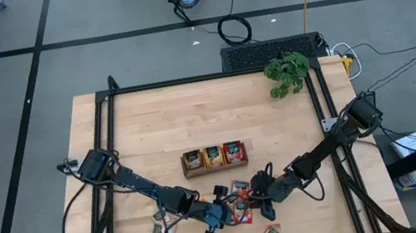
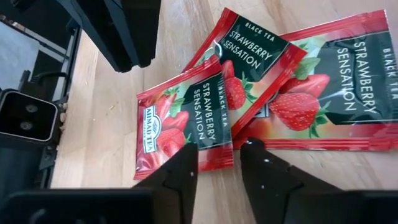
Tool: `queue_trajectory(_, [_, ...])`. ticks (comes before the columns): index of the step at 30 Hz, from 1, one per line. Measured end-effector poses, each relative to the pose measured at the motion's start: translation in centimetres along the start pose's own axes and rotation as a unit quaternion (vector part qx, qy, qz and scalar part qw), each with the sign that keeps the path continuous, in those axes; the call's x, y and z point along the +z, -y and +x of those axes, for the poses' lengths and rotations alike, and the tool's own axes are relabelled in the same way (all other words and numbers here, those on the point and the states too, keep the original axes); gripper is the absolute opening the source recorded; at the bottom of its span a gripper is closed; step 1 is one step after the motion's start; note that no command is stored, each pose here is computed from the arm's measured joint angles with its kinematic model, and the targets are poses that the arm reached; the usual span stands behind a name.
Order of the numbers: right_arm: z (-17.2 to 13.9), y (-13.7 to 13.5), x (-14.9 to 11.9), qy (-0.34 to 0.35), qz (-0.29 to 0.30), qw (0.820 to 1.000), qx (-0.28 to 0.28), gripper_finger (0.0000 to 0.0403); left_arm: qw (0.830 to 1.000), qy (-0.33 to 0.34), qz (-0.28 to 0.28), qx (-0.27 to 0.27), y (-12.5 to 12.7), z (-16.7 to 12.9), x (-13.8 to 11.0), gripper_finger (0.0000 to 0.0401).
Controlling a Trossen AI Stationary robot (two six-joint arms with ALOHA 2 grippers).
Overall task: Pick & Place Tea
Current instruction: Put the red tea bag into the right section of the wooden organizer
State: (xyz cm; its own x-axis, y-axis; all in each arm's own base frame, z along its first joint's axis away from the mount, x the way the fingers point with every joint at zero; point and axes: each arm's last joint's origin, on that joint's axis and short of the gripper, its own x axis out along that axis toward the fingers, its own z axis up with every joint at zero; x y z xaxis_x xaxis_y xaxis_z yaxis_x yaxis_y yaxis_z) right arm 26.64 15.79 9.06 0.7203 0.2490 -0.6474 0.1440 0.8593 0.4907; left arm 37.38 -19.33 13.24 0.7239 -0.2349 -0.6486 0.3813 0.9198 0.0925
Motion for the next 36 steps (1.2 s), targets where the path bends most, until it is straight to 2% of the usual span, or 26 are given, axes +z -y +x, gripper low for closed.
queue_trajectory(8, [0.0,0.1,0.0,0.007,-0.012,1.000,-0.010,0.0008,1.000,-0.016,-0.004,0.000,0.0,0.0,-0.3,0.0088])
queue_trajectory(14, [-0.5,-0.6,0.5,0.020,-0.032,0.999,0.005,0.0001,0.999,-0.033,-0.004,0.000,0.0,0.0,-0.7,0.0088])
queue_trajectory(18, [-1.7,-2.6,2.1,0.038,-0.054,0.998,0.018,0.0000,0.999,-0.038,0.000,0.000,0.0,0.0,-0.8,0.0088])
queue_trajectory(26, [-4.6,-6.7,5.0,0.049,-0.119,0.991,-0.035,0.0000,0.997,-0.073,0.005,-0.001,0.3,-0.4,-1.3,0.0088])
queue_trajectory(32, [-6.2,-7.8,6.3,0.064,-0.150,0.984,-0.073,0.0000,0.995,-0.092,0.020,0.020,1.2,-2.1,-0.8,0.0088])
queue_trajectory(36, [-7.3,-7.4,7.3,0.075,-0.161,0.978,-0.106,0.0000,0.993,-0.109,0.024,0.042,1.7,-3.7,-0.4,0.0088])
